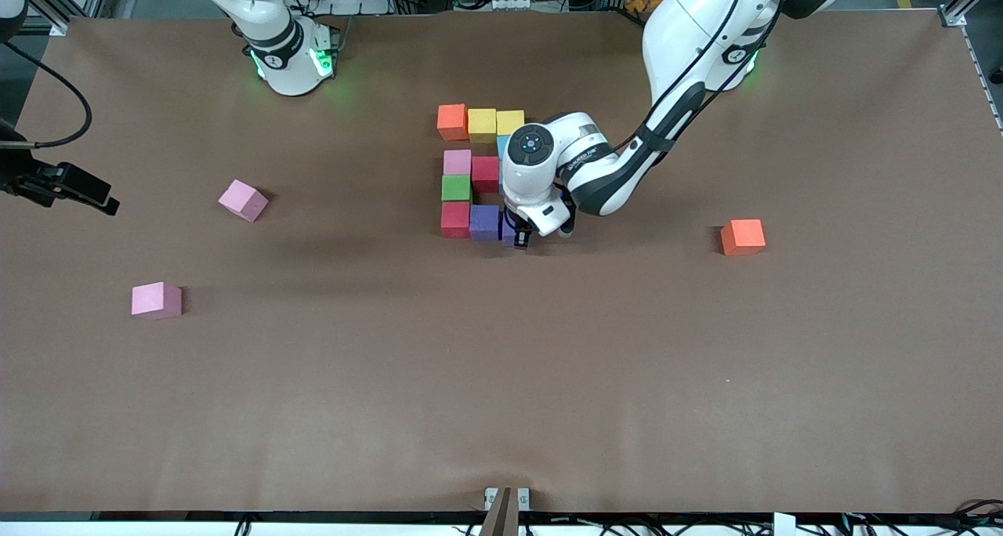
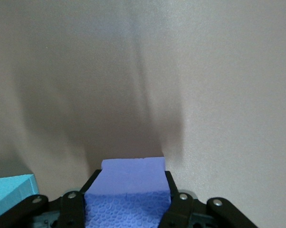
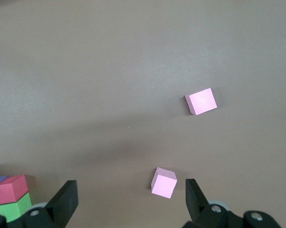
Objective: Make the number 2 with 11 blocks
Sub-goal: 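Lower the purple block beside the other purple block and release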
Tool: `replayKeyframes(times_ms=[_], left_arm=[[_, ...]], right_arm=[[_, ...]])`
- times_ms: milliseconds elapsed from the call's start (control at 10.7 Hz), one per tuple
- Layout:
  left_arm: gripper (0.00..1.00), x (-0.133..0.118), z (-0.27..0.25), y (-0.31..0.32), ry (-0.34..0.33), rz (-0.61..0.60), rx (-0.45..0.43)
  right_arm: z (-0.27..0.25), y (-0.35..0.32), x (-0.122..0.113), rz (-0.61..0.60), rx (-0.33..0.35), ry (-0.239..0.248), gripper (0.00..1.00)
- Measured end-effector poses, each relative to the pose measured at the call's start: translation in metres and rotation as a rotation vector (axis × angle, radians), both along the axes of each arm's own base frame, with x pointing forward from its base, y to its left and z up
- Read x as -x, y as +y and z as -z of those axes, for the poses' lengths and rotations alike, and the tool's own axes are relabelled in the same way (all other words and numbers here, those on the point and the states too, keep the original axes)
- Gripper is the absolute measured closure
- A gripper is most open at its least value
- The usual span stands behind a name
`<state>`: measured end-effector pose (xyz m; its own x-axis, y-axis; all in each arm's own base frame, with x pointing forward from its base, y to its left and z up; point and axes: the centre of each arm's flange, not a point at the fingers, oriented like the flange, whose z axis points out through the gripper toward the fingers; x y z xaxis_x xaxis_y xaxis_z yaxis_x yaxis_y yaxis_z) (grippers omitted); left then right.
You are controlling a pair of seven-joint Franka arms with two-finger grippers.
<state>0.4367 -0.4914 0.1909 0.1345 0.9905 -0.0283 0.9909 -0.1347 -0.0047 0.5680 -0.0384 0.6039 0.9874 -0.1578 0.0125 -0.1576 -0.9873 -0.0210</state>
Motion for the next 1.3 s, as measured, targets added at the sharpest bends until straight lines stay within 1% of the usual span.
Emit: replayKeyframes(times_ms=[1303], left_arm=[[0.45, 0.0088, 0.0004, -0.0072, 0.001, 0.002, -0.001]], right_arm=[[0.0, 0.0, 0.0, 0.0, 0.0, 0.0, 0.0]])
